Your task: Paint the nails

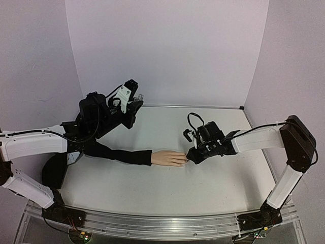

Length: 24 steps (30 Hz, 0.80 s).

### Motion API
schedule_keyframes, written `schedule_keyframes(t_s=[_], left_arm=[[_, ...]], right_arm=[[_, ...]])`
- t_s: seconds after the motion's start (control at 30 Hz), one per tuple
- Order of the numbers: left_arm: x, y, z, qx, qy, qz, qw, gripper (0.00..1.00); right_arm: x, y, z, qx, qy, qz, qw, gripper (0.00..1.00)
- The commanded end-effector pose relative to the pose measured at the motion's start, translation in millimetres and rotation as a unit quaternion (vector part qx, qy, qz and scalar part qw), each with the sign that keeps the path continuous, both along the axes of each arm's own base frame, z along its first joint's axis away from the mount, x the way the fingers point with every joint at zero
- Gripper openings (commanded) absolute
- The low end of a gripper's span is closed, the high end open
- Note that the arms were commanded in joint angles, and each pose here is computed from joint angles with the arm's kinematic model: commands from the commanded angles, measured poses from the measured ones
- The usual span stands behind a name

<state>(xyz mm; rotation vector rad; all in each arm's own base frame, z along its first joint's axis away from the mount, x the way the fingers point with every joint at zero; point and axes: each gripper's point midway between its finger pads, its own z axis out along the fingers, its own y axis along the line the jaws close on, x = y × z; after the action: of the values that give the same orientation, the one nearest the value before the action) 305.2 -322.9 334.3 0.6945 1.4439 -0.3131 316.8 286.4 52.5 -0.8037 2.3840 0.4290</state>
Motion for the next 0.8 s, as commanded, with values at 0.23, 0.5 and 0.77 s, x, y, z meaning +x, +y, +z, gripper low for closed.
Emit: schedule_keyframes(t_s=[0.23, 0.5, 0.77], left_arm=[[-1.1, 3.1, 14.8, -0.009, -0.014, 0.002, 1.000, 0.00], [-0.7, 3.1, 15.8, -0.010, -0.016, 0.002, 1.000, 0.00], [-1.3, 3.9, 17.1, -0.010, -0.017, 0.002, 1.000, 0.00]], right_arm=[[9.4, 17.3, 5.6, 0.018, 0.004, 0.005, 1.000, 0.00], [10.5, 17.8, 1.9, 0.009, 0.006, 0.004, 1.000, 0.00], [11.2, 13.9, -3.2, -0.004, 0.007, -0.002, 1.000, 0.00]])
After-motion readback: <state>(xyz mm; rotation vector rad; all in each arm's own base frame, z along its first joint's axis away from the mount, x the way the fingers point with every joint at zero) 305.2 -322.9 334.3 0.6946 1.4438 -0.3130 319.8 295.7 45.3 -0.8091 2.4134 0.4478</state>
